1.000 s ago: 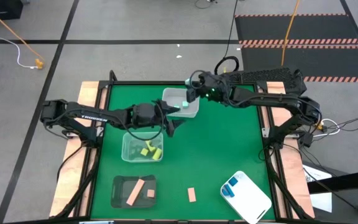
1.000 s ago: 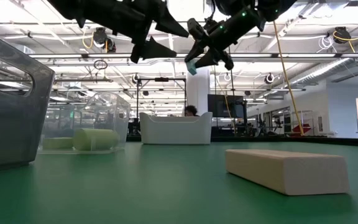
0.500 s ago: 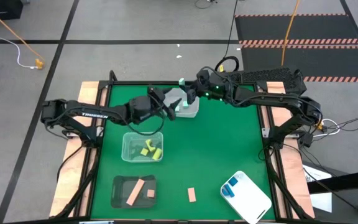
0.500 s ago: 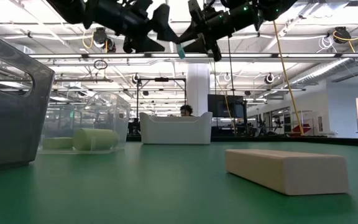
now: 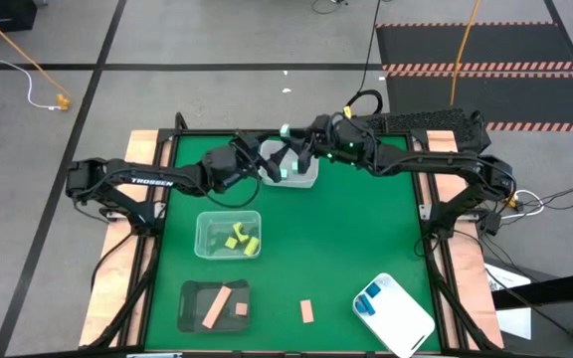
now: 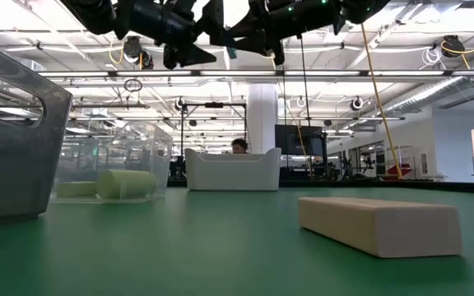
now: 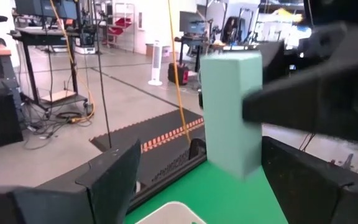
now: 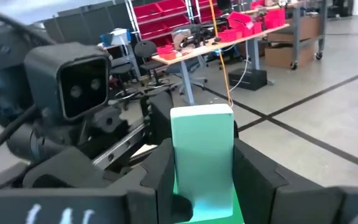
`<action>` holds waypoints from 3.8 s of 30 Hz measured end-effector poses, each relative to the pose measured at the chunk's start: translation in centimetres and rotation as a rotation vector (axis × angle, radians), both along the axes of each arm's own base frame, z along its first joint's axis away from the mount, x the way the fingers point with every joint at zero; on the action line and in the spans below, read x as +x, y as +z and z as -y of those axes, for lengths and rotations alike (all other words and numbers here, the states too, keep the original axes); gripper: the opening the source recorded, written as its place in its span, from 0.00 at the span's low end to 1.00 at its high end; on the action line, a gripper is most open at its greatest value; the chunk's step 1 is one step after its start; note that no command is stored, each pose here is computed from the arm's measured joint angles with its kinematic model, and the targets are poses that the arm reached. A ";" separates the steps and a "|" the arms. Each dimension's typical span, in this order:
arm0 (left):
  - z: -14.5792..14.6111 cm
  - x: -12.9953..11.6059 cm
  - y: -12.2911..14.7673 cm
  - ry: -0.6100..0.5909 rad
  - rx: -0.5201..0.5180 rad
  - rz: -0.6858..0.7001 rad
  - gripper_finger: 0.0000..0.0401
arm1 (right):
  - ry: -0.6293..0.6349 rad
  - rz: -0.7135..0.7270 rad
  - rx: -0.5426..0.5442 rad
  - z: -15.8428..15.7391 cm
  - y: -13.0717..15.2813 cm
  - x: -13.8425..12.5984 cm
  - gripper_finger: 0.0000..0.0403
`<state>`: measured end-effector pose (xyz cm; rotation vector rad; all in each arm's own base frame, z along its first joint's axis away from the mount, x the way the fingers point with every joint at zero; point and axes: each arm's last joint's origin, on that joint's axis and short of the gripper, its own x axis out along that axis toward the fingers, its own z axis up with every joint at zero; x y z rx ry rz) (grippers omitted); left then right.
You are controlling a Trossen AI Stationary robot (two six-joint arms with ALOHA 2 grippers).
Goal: Sort & place blocks by color
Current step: Put the light blue rectangular block into the top white bin, then put the light brown block into the top black bin
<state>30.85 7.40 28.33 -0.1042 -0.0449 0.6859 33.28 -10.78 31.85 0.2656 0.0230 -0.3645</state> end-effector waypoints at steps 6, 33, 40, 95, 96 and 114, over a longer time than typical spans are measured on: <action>-0.3 -0.1 0.0 0.002 0.026 -0.017 0.80 | 0.022 -0.014 -0.077 -0.8 0.1 0.3 0.29; -1.4 -0.2 -0.2 -0.061 0.025 -0.071 0.16 | 0.022 -0.140 0.029 -0.1 -0.6 -1.0 0.46; -2.9 -1.0 -2.3 0.000 -0.093 -0.242 0.16 | -0.003 -0.329 0.113 -0.5 0.4 -5.0 0.54; 6.0 1.8 -3.7 -0.482 -0.706 -0.009 0.38 | 0.373 -0.317 0.245 -19.6 -9.8 -7.0 0.45; 7.1 1.9 -3.6 -0.519 -0.704 -0.010 0.38 | 0.386 -0.328 0.247 -20.3 -10.0 -7.0 0.45; 19.9 -0.5 -3.0 -0.735 -0.761 0.005 0.38 | 0.663 -0.697 -0.414 -27.9 -11.2 -1.2 0.45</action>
